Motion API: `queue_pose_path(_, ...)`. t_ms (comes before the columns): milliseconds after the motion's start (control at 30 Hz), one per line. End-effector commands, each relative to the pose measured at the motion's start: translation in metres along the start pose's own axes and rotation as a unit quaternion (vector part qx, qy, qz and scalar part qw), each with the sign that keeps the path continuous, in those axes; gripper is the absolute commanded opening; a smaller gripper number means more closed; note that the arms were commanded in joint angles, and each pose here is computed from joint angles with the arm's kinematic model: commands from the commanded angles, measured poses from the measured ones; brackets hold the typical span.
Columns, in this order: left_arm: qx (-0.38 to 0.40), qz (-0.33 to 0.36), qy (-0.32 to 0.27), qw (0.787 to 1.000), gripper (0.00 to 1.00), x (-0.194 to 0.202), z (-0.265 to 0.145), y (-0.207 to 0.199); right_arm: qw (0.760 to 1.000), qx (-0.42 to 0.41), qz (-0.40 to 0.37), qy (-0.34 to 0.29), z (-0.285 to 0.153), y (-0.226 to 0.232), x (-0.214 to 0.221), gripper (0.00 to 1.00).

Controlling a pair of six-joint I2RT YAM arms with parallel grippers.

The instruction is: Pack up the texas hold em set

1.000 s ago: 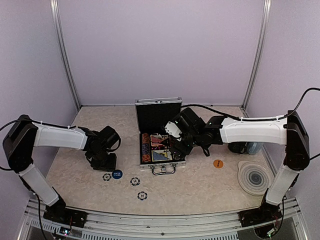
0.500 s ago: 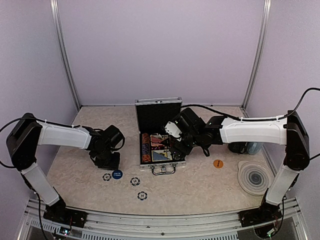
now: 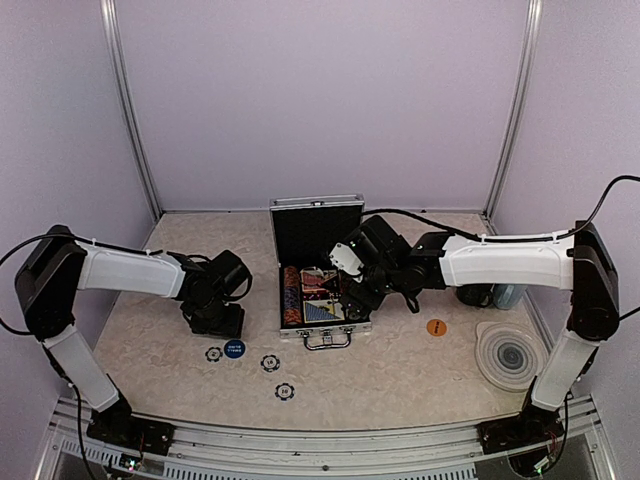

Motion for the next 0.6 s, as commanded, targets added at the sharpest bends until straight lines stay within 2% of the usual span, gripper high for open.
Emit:
queue_pose_path(0, -0.017, 0.023, 0.039, 0.999, 0.68, 0.021, 0.011, 0.002, 1.000, -0.005, 0.001, -0.006, -0.004, 0.005, -0.003, 0.99)
queue_pose_path(333, -0.004, 0.014, 0.012, 1.000, 0.71, 0.011, 0.001, 0.000, 1.000, -0.006, -0.001, -0.005, -0.004, 0.008, -0.003, 0.99)
queue_pose_path(567, -0.015, 0.028, 0.044, 0.999, 0.61, 0.027, 0.017, 0.002, 1.000, -0.005, -0.001, -0.005, -0.004, 0.007, -0.002, 0.99)
Point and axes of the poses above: each gripper's point midway between its finger pads, its own z axis out along the fingers, its own y axis along the line the jaws close on, x = y × z, the point moved 1 cm from there along -z, back along the fingers, and after that the axes turned 8 degrees about z, right-handed, at the moved point
